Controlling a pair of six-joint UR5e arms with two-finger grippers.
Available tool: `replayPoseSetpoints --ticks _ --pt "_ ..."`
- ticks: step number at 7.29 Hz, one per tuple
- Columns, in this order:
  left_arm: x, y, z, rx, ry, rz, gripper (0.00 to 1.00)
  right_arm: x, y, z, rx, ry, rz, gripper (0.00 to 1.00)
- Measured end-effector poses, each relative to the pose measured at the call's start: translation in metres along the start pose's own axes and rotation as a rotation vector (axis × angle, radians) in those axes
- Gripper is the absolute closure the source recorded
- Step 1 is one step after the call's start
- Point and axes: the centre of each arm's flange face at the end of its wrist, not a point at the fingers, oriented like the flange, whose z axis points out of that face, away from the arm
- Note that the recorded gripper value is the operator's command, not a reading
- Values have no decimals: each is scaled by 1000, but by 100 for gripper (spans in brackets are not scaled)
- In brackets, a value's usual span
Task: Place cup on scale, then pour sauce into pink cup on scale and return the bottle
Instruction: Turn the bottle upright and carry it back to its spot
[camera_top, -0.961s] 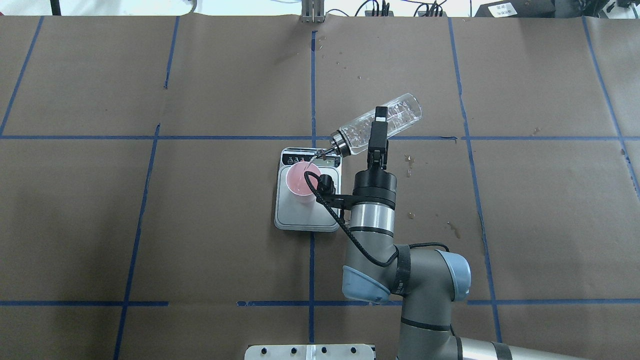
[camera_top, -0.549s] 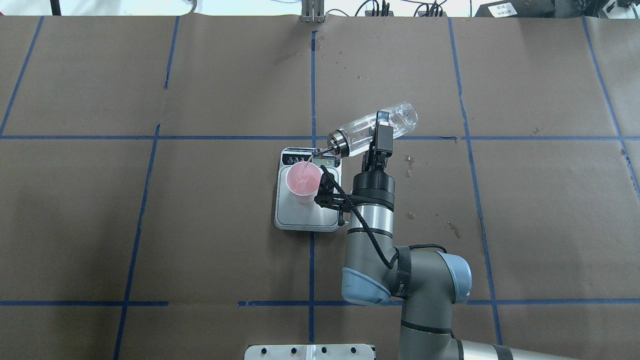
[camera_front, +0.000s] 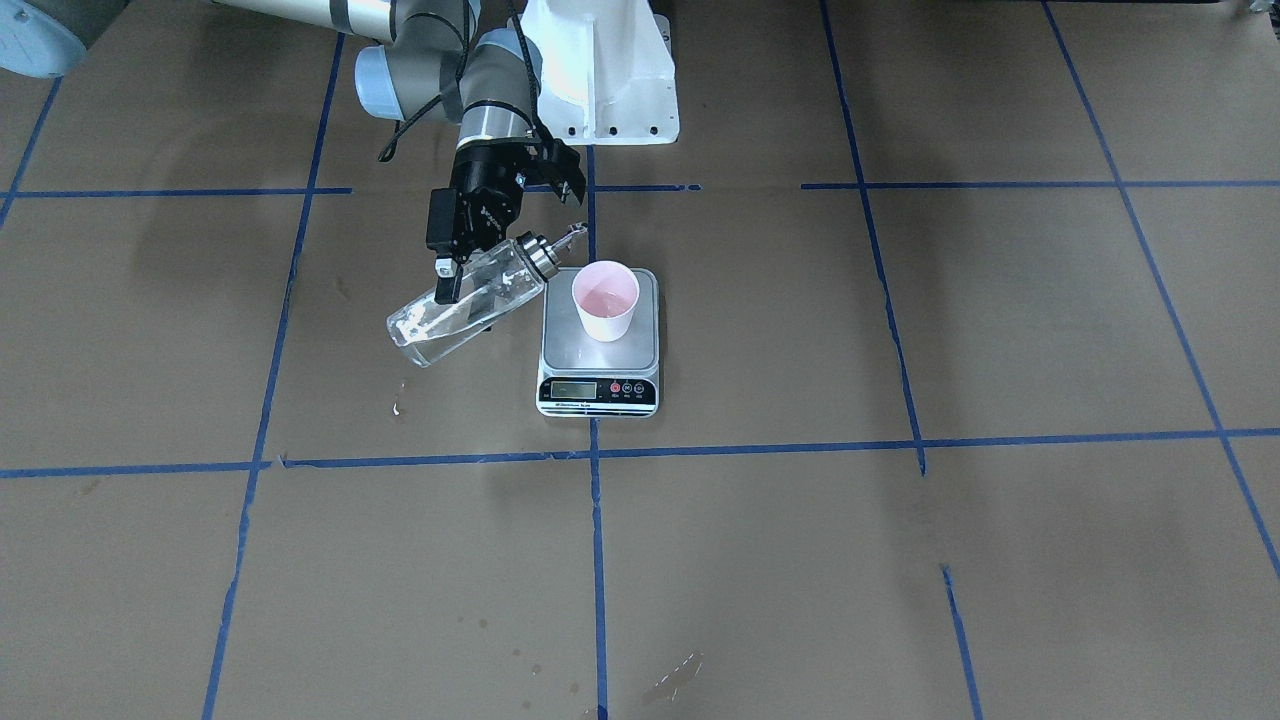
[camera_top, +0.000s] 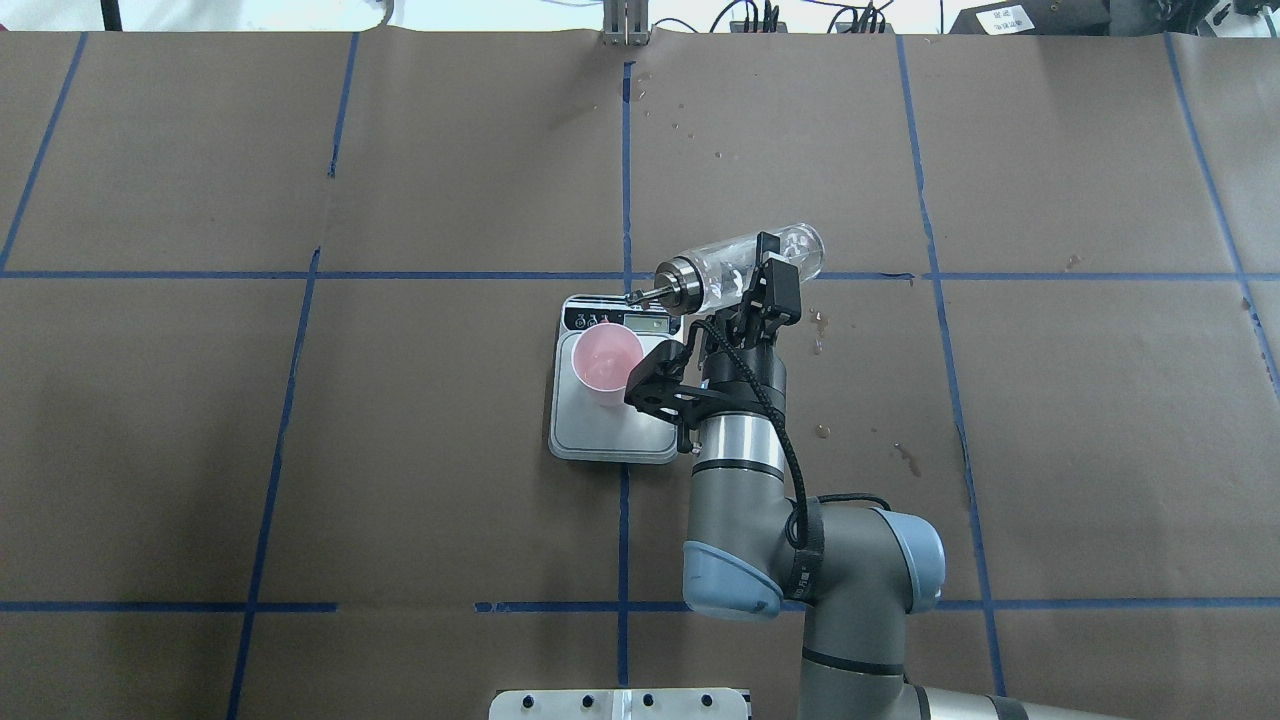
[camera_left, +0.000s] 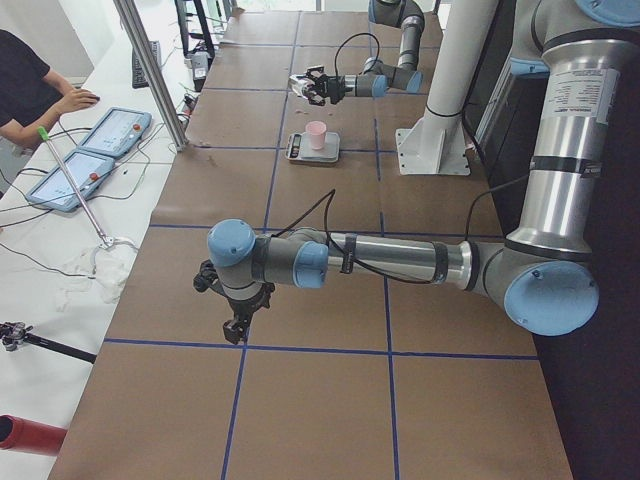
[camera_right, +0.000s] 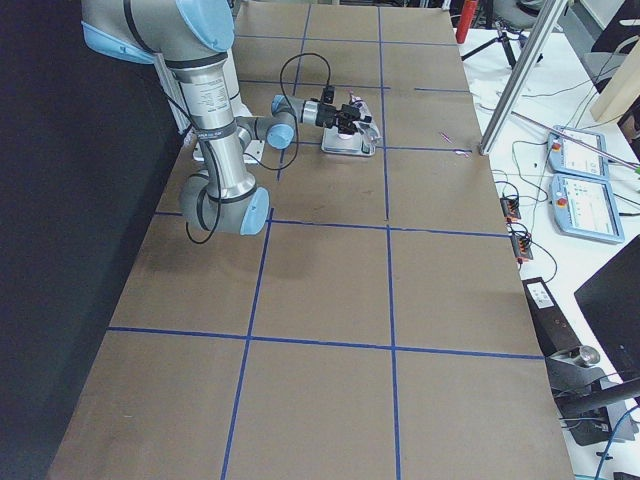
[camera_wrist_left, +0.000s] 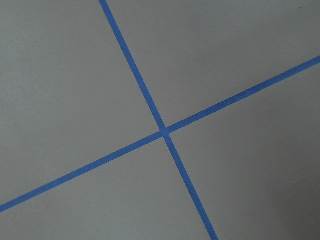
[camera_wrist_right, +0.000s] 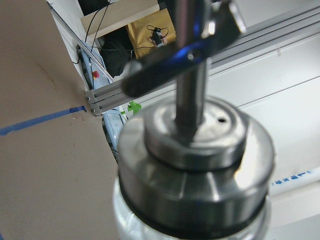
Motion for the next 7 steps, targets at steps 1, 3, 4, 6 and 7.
replayPoseSetpoints --ticks 1,3,4,6,7 --pt "1 -1 -1 2 -1 0 0 6 -3 -3 -6 -29 88 100" --pt "1 -3 -3 5 -3 -1 0 36 -2 -11 -23 -100 286 100" --pt "2 -4 -5 8 -4 1 0 54 -2 -14 -36 -138 402 100" --pt "5 -7 -9 16 -7 6 0 75 6 -11 -96 -212 632 100" --pt "6 -7 -10 18 -8 8 0 79 15 -4 -135 -231 721 100"
